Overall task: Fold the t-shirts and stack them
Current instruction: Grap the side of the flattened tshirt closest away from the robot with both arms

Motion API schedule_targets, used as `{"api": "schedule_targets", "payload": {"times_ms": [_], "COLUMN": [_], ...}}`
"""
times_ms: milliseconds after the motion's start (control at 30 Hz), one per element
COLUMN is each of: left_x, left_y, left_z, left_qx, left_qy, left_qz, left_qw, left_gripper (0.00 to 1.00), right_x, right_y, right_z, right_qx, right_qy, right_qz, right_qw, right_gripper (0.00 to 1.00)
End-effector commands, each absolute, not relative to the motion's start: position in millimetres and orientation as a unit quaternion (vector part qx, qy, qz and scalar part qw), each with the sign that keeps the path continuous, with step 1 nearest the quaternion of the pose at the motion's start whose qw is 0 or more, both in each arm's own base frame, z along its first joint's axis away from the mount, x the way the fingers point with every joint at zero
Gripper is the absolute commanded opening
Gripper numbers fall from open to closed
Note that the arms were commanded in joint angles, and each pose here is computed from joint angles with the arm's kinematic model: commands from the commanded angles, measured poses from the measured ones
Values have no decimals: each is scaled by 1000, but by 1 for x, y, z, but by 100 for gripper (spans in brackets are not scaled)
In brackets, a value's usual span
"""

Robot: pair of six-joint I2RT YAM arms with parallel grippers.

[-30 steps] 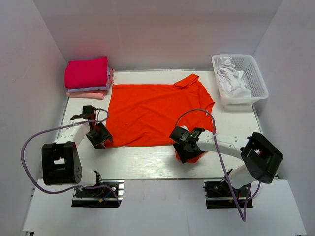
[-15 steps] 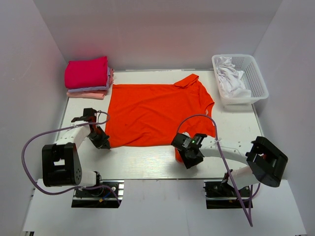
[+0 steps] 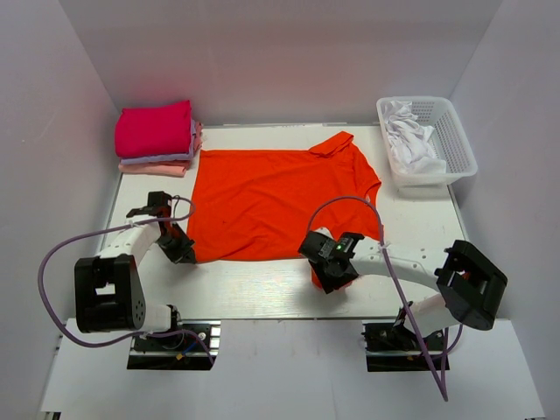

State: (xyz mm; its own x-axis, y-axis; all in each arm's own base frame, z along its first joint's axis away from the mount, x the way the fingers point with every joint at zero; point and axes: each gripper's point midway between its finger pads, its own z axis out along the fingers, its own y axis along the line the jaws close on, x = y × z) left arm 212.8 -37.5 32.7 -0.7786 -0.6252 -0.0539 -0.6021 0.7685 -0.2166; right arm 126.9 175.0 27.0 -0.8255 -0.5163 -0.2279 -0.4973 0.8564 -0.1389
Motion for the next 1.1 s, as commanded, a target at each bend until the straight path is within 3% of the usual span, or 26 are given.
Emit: {"api": "schedule_targets", "payload": {"times_ms": [0,33,67,167,467,500,667,700,833,1067], "left_x": [236,239,240,239,232,230,237,236,231,220], "left_y": [-35,-33,-31,-26,-20,-20,-27,-29,-29,-22], "left_z": [60,69,74,86,74,69,51,49,41,27], "left_qx": [-322,-317,-318,-321,-334,-335,-337,-340,-342,-358], "left_qy": [933,933,932,933,933,933,931,930,931,927], "left_qz": [-112,-109,-104,-87,-65,-65,-84,-89,-86,-58], "left_qw": [119,132,136,133,117,116,109,108,97,91], "left_gripper": [0,0,18,100,96,88,85,85,69,69], "right_x": [141,144,147,148,134,132,130,131,130,126], "right_y": [185,189,192,199,189,189,194,193,190,189], "right_z": [46,51,53,50,30,28,13,12,8,7], "right_qx": [-277,-281,-284,-298,-302,-303,-301,-298,-295,-291], "right_qy": [946,944,943,938,942,942,944,945,946,948], "right_qz": [-35,-31,-27,-15,-11,-10,1,-5,-8,-5], "right_qw": [162,169,174,175,145,144,135,137,133,127], "right_gripper": [53,53,53,55,55,55,55,51,47,47]}}
